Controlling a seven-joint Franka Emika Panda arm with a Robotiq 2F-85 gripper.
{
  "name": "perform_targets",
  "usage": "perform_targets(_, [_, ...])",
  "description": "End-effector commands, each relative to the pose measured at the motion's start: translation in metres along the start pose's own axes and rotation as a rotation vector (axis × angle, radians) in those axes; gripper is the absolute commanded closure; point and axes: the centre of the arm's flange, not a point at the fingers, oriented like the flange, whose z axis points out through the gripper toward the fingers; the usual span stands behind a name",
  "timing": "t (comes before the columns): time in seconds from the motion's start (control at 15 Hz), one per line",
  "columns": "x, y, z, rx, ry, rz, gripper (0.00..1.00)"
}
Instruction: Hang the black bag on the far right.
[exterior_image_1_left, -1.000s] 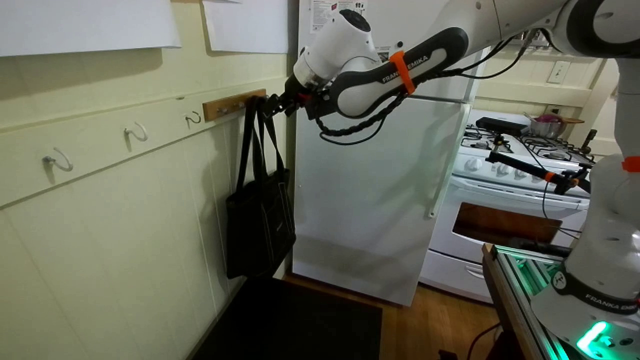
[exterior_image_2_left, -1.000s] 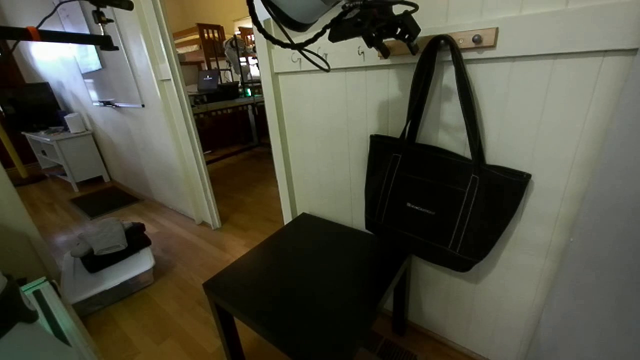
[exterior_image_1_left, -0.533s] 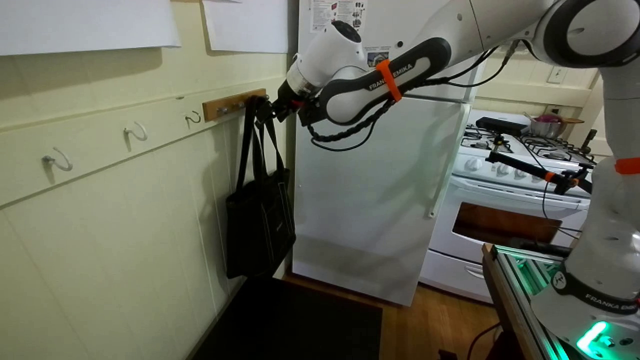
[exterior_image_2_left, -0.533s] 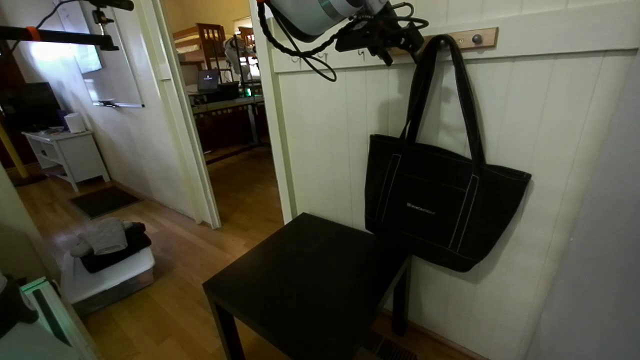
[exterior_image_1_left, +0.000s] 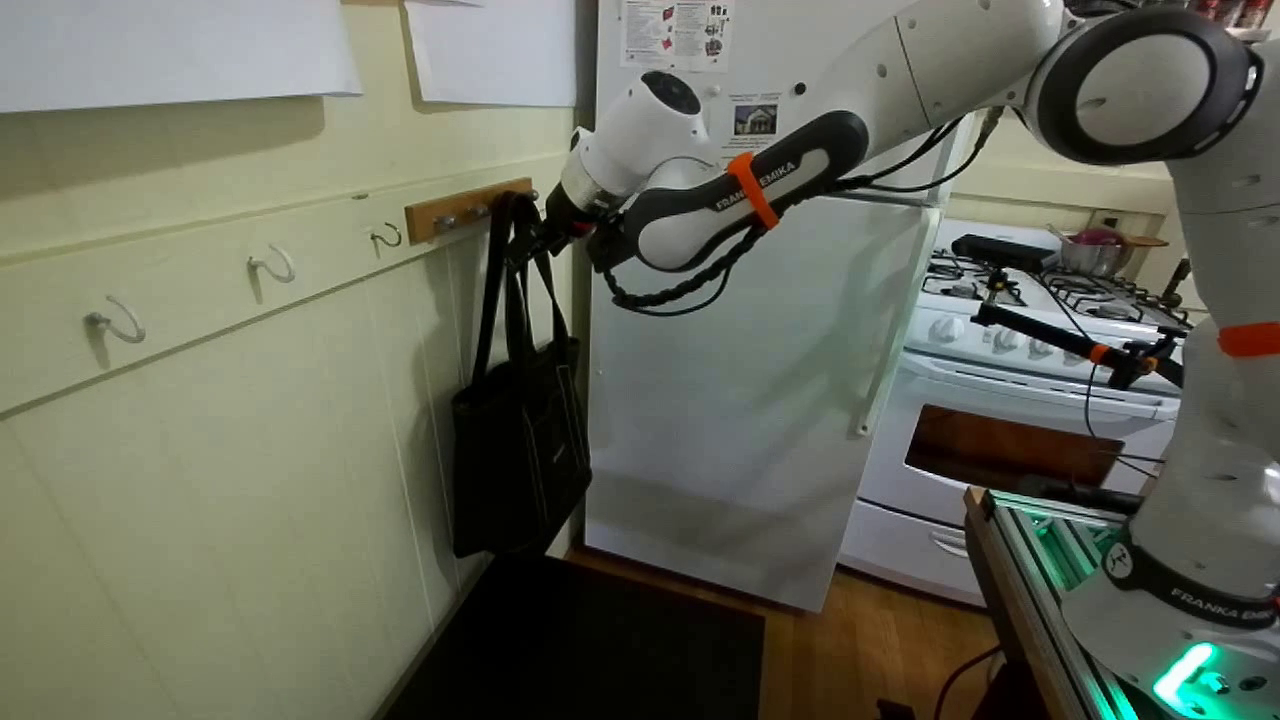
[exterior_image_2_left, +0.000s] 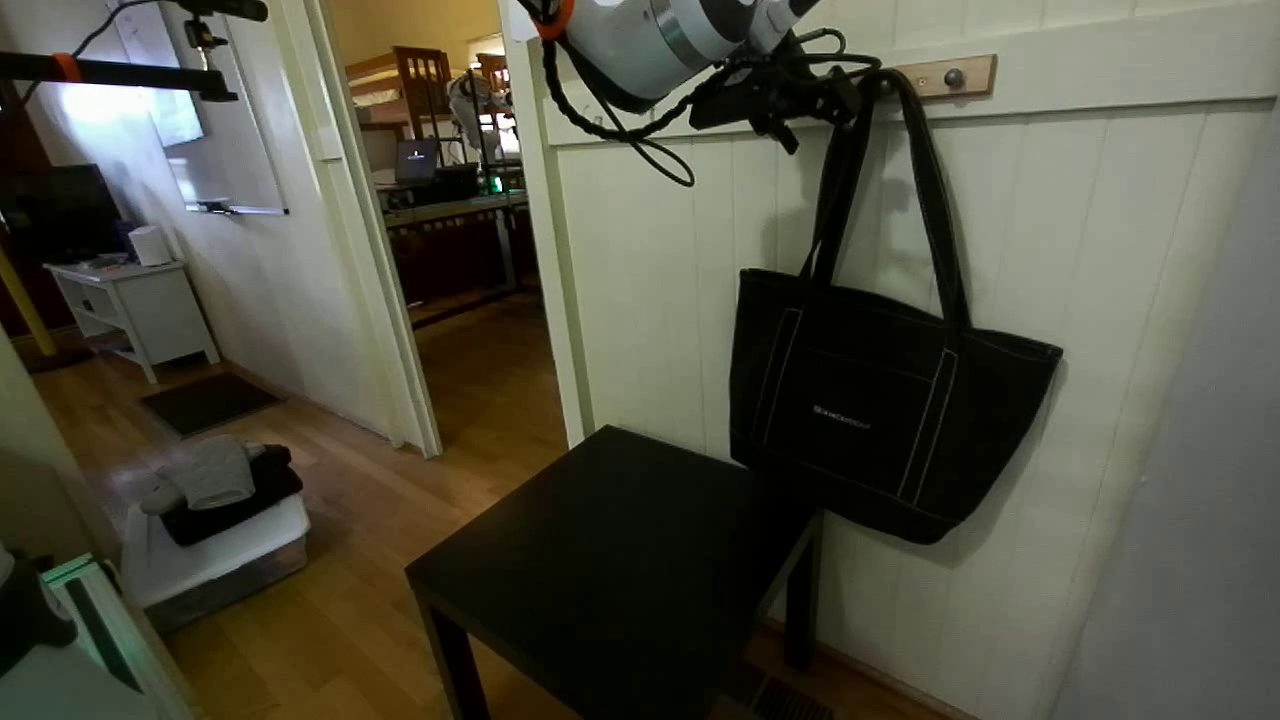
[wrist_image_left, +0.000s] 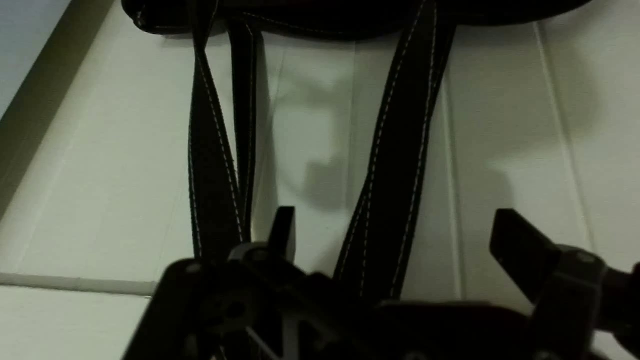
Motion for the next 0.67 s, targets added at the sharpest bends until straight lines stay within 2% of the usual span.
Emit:
perform_targets(0.0, [0.004, -0.006, 0.024, -0.026, 0.03, -0.044, 0.0])
perform_targets(0.6, [0.015, -0.028, 0.048, -0.059, 0.072, -0.109, 0.0])
